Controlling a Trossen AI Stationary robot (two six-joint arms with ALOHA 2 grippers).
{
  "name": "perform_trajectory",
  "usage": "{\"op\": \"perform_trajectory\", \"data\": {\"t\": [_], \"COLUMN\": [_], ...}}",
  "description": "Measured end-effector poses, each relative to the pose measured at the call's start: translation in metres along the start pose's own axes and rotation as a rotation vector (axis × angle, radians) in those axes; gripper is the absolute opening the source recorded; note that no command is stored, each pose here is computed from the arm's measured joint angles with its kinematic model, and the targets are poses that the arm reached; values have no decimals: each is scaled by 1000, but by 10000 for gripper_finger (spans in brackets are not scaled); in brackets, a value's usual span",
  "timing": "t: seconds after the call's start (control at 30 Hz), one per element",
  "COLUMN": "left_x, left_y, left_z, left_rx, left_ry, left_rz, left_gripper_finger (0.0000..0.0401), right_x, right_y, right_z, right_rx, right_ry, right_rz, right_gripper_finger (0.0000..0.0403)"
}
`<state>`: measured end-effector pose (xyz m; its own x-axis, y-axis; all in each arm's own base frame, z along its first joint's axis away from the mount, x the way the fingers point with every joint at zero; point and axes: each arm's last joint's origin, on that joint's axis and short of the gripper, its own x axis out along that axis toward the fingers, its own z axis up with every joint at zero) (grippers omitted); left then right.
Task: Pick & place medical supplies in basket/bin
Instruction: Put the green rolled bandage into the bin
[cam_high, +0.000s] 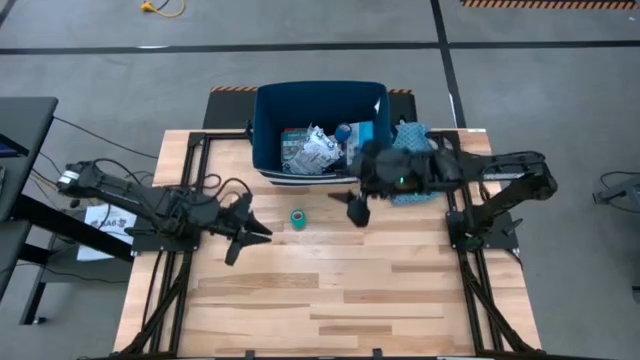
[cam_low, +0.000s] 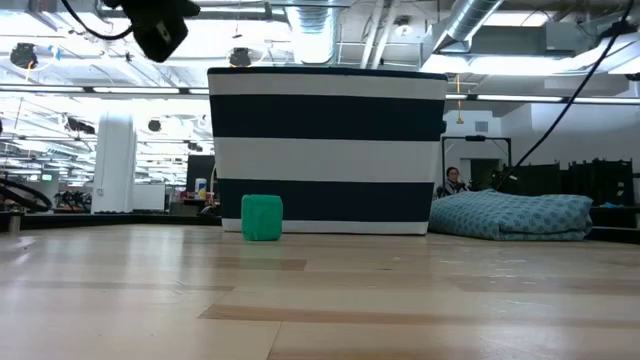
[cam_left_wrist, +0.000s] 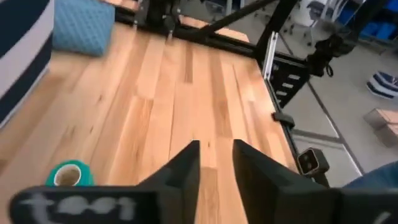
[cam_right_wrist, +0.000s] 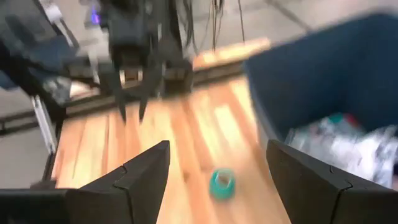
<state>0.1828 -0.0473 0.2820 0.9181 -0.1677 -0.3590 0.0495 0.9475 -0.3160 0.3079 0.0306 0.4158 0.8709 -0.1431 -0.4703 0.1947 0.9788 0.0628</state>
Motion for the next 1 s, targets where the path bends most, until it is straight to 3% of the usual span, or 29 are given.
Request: {"op": "perform_trajectory", "data": {"t": [0.1, 0.3, 0.53, 0.77, 1.0], "left_x": [5, 19, 38, 52, 52], "left_y": [-9, -15, -23, -11, -5], "left_z": [-3, -18, -34, -70, -80], "left_rx": [31, 83, 86, 4, 1], "left_ry": [-10, 19, -42, -117, -117], "left_rz": [31, 212, 380, 368, 375], "left_gripper_finger": [112, 161, 178, 178, 178], "right_x": [4, 8, 10, 16, 29], "right_y": [22, 61, 91, 112, 126], "right_z": [-12, -27, -46, -59, -72], "right_rx": [29, 72, 64, 48, 83], "right_ry": [54, 47, 44, 67, 124], "right_rz": [-5, -67, -143, -114, -77], "right_gripper_finger": [260, 260, 260, 260, 260]}}
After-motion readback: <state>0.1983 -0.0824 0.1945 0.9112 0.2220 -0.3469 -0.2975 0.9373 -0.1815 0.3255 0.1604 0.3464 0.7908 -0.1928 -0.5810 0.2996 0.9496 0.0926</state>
